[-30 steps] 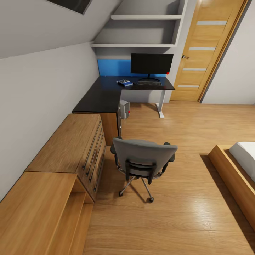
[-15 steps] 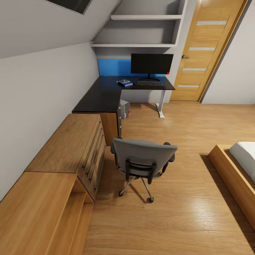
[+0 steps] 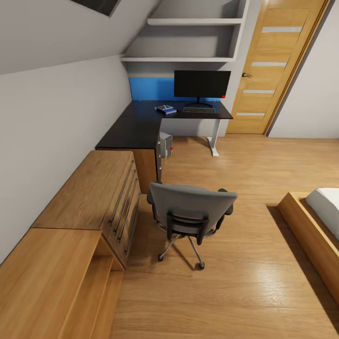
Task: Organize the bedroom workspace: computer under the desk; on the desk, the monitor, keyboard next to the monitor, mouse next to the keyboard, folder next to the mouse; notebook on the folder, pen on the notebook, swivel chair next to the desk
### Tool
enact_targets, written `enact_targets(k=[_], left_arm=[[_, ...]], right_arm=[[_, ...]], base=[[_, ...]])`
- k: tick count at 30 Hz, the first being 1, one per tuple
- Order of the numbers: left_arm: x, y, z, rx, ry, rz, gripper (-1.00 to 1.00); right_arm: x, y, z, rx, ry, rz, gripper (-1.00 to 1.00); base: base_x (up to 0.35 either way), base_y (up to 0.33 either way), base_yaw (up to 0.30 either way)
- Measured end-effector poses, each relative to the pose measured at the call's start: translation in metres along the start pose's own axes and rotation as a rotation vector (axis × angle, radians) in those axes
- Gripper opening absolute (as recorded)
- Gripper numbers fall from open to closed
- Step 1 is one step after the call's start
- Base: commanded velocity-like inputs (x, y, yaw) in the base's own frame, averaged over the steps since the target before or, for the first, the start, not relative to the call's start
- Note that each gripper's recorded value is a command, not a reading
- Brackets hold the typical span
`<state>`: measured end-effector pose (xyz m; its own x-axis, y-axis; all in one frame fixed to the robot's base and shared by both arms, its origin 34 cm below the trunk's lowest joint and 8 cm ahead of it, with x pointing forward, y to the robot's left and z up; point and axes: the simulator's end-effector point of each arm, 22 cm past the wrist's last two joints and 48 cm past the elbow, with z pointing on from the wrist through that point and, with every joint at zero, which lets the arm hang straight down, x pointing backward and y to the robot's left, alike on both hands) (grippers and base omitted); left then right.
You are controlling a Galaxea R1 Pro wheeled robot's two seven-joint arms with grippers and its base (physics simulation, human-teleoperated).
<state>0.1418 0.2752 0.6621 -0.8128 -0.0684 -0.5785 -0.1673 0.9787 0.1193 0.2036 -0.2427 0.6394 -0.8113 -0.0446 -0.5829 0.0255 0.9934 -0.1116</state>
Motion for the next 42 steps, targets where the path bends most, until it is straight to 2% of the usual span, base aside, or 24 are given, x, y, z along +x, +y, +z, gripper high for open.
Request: enact_targets(k=[7,9,17,21,22,26,42], left_arm=[[-0.006,-0.004,0.012,0.001,-0.024,-0.011,1.00],[-0.014,-0.007,0.019,0.004,-0.047,-0.024,1.00],[-0.024,-0.009,0.030,-0.008,-0.078,-0.050,1.00],[-0.025,-0.013,0.036,-0.010,-0.056,-0.063,1.00],[-0.022,-0.018,0.040,-0.002,-0.030,-0.067,1.00],[-0.021,-0.020,0.042,0.003,-0.020,-0.068,1.00],[-0.035,-0.028,0.053,0.017,-0.050,-0.083,1.00]], right_arm=[[0.002,0.001,0.007,0.000,-0.001,0.000,1.00],[0.002,0.001,0.009,0.000,-0.001,0.000,1.00],[0.004,0.002,0.014,0.000,0.000,0.000,1.00],[0.005,0.001,0.014,0.000,0.001,-0.001,1.00],[0.005,0.001,0.014,0.000,0.001,-0.001,1.00],[0.005,0.001,0.014,0.001,0.001,-0.002,1.00],[0.006,0.002,0.017,0.000,0.001,-0.001,1.00]], base=[[0.000,0.000,0.000],[0.000,0.000,0.000],[0.000,0.000,0.000],[0.000,0.000,0.000],[0.000,0.000,0.000],[0.000,0.000,0.000],[0.000,0.000,0.000]])
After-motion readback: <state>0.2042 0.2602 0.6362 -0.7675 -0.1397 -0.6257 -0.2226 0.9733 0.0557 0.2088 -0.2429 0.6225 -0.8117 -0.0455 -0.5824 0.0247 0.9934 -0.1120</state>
